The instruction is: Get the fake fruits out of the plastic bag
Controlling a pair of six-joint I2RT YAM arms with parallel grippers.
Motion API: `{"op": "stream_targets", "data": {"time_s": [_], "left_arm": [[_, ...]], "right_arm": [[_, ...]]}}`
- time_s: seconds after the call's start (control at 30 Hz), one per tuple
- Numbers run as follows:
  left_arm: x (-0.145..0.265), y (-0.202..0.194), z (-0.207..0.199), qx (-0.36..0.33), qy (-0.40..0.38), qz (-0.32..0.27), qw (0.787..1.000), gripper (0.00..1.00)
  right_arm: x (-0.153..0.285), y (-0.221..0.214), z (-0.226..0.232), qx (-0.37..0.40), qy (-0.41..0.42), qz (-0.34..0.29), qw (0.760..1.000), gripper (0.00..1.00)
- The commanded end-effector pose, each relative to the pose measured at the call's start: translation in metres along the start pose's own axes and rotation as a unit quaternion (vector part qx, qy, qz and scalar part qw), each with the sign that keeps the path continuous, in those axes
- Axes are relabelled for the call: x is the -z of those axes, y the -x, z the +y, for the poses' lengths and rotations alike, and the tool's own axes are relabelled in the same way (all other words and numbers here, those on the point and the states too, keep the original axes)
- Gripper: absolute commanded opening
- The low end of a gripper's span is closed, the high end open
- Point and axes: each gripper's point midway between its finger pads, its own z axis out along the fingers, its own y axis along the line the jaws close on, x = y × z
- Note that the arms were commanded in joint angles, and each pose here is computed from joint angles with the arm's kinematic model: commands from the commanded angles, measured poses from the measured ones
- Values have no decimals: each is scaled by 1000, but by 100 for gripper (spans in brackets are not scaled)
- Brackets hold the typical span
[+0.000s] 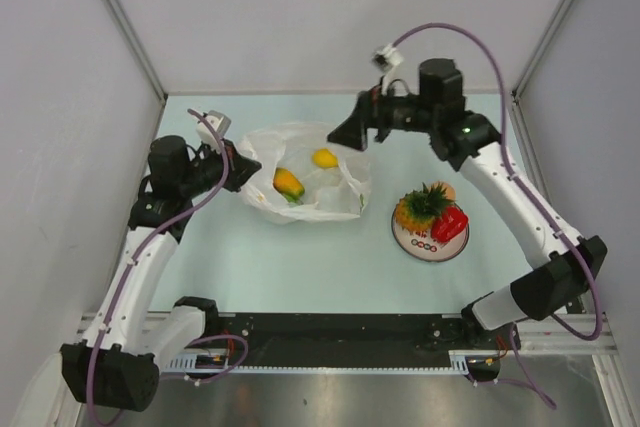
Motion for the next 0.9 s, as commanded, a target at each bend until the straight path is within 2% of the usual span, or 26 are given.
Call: {"op": "stream_targets", "data": {"time_s": [0.0, 0.1, 0.13, 0.33, 0.4, 0.47, 0.6, 0.63, 0.7, 0.77, 0.83, 0.87], "left_arm": [[15, 16, -9, -30, -2, -29, 999, 0], [21, 18, -15, -25, -8, -37, 999, 1], [23, 19, -18, -22, -13, -40, 999, 1], [40, 24, -36, -24, -33, -49, 998, 0], [47, 21, -45, -28, -48, -43, 998, 0], [53, 16, -55, -27, -68, -30, 997, 0], [69, 13, -75, -30, -98, -19, 995, 0], [75, 15, -81, -39, -104, -26, 994, 0], [81, 14, -87, -45, -113, -27, 992, 0], [90, 12, -95, -52, -122, -8, 991, 0], [98, 6, -102, -48, -133, 9, 990, 0], [101, 5, -105, -51, -138, 7, 989, 0]], "right_arm": [[-45, -29, 35, 56, 46, 44, 996, 84], [-81, -62, 32, 39, 29, 84, 995, 65], [-93, -77, 22, 27, 12, 104, 994, 61], [-131, -134, -18, -21, -119, 150, 981, 53], [-141, -148, -47, -24, -181, 159, 970, 44], [-148, -153, -73, -22, -230, 161, 960, 43], [-155, -158, -107, -23, -287, 163, 944, 44], [-150, -158, -119, -28, -322, 157, 933, 47], [-152, -161, -130, -28, -347, 157, 924, 54], [-153, -160, -133, -31, -357, 155, 921, 57], [-152, -163, -134, -43, -360, 158, 918, 69], [-152, -161, -135, -57, -366, 152, 916, 80]]}}
